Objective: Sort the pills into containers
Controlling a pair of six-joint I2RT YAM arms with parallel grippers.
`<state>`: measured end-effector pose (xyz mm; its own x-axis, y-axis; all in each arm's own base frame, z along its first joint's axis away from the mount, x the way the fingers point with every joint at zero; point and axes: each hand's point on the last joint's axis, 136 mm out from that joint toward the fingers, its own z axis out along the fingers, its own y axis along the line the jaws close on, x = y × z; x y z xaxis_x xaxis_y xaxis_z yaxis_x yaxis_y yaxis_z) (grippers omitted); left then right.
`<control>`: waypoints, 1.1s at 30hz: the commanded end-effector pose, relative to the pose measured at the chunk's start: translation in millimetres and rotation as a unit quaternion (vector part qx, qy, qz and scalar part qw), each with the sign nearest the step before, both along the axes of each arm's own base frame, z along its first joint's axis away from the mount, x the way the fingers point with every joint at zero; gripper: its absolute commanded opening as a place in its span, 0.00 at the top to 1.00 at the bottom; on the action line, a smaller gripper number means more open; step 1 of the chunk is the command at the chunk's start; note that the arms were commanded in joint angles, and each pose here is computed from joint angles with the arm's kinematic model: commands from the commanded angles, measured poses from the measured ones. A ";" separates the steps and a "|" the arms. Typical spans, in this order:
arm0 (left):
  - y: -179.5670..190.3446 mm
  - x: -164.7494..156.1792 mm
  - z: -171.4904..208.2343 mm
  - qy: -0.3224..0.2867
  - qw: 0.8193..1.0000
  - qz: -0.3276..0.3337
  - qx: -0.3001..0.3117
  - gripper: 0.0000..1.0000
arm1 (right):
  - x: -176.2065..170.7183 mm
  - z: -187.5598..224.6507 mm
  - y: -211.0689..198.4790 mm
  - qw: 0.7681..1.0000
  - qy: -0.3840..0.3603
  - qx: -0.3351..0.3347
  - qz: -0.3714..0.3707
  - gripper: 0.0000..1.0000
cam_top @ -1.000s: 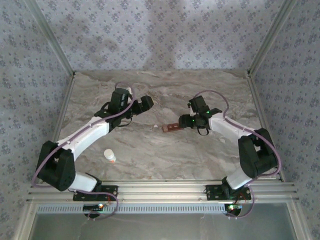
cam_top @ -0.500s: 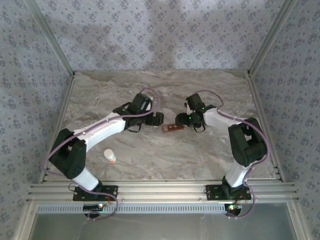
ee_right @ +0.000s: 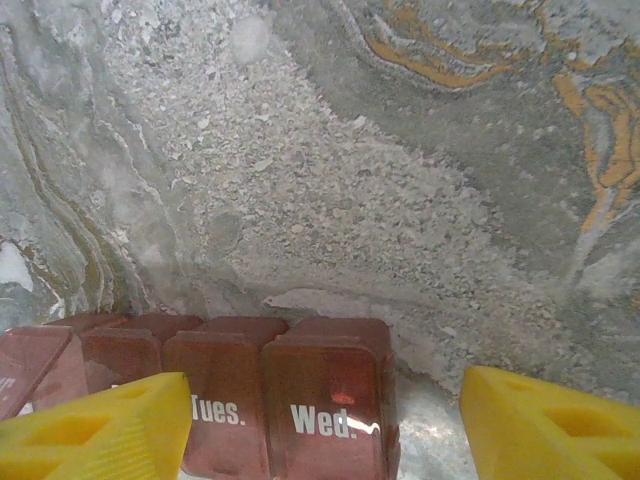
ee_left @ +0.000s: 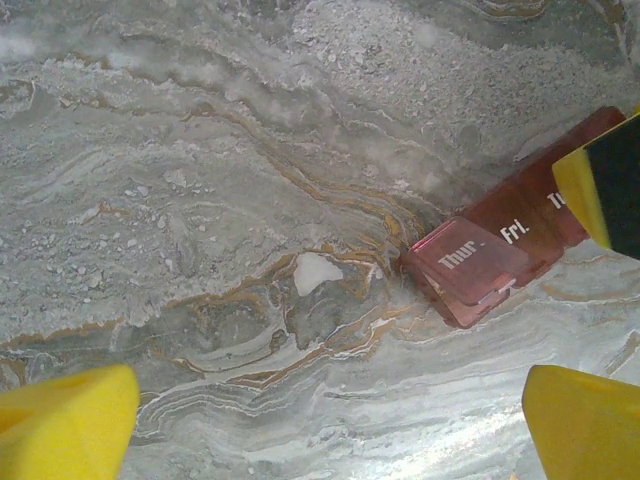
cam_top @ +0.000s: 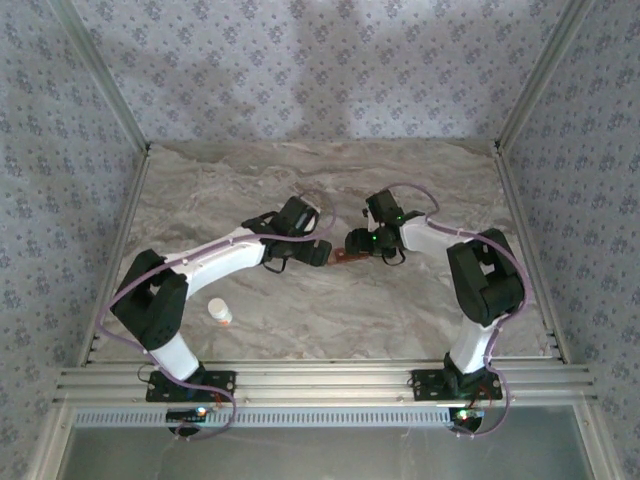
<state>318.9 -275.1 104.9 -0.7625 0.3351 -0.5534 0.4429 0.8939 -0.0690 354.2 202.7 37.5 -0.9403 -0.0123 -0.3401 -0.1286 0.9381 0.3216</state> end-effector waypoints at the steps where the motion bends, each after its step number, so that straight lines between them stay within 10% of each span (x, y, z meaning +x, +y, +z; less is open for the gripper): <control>1: -3.5 -1.2 -5.7 -0.008 1.000 -0.016 0.016 0.02 | -2.5 -5.3 3.0 1.000 0.010 0.004 -0.004 0.27; 33: -19.4 23.5 -36.4 -0.012 0.998 -0.031 0.058 0.02 | -17.6 -26.6 6.5 0.999 0.033 -0.004 -0.005 0.29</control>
<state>326.3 -296.4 63.3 -0.7277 0.4645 -0.5046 0.5218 0.8525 0.0323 355.4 208.6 32.3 -0.9375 0.0041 -0.3479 -0.1197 0.9351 0.3336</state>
